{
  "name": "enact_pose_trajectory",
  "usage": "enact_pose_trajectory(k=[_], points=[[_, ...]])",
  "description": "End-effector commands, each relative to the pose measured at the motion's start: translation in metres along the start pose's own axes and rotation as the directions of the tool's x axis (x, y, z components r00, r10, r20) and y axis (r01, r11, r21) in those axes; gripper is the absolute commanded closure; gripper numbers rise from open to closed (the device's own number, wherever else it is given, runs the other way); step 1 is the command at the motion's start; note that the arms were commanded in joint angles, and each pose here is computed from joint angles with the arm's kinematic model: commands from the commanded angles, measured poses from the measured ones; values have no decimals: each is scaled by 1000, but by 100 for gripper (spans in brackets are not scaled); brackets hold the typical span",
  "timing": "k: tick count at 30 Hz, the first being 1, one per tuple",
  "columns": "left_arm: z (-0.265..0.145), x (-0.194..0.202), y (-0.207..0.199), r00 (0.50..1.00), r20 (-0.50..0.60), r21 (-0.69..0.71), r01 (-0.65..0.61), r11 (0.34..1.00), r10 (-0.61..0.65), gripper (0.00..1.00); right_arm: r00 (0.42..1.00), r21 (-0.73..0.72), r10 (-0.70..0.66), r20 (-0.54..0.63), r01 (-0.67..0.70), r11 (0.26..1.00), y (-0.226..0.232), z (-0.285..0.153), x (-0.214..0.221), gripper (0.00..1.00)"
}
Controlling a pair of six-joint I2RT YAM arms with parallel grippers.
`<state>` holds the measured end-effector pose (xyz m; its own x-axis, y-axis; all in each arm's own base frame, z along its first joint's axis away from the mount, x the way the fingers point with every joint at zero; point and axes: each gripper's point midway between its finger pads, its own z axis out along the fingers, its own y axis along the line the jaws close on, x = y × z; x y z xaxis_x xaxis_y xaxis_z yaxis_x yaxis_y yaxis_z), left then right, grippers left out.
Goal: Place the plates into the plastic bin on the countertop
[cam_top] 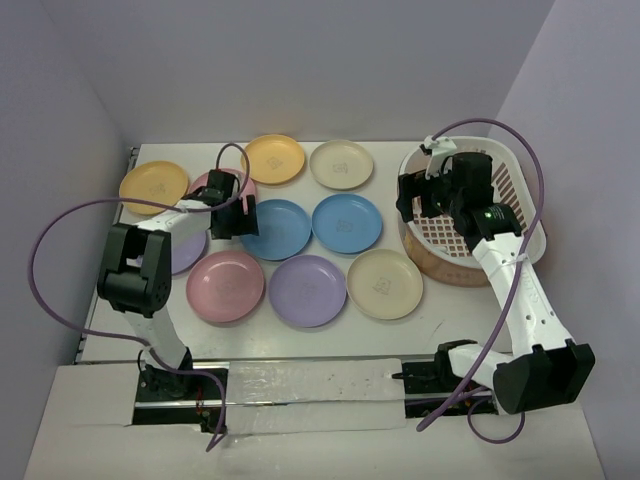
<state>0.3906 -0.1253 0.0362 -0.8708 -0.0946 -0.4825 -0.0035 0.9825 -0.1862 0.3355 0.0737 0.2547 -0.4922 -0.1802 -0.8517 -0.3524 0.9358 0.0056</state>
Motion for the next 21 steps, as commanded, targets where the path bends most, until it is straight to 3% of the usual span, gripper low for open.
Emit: enact_pose_trajectory(k=[1, 5, 10, 14, 21], points=[[12, -12, -9, 998, 19, 7, 56, 998, -56, 24, 998, 11, -12, 59, 11, 1000, 1, -8, -25, 0], [17, -6, -6, 997, -2, -9, 71, 997, -71, 41, 998, 5, -5, 56, 5, 1000, 1, -6, -24, 0], [10, -3, -6, 997, -20, -13, 77, 997, -77, 73, 999, -9, -17, 48, 17, 1000, 7, -4, -25, 0], [-10, -22, -7, 997, 28, -5, 77, 997, -77, 98, 998, -26, -34, 58, 35, 999, 13, -3, -34, 0], [-67, -85, -5, 980, 127, 96, 138, 986, -150, 100, 995, -101, -68, 70, 75, 992, 41, 3, -49, 0]])
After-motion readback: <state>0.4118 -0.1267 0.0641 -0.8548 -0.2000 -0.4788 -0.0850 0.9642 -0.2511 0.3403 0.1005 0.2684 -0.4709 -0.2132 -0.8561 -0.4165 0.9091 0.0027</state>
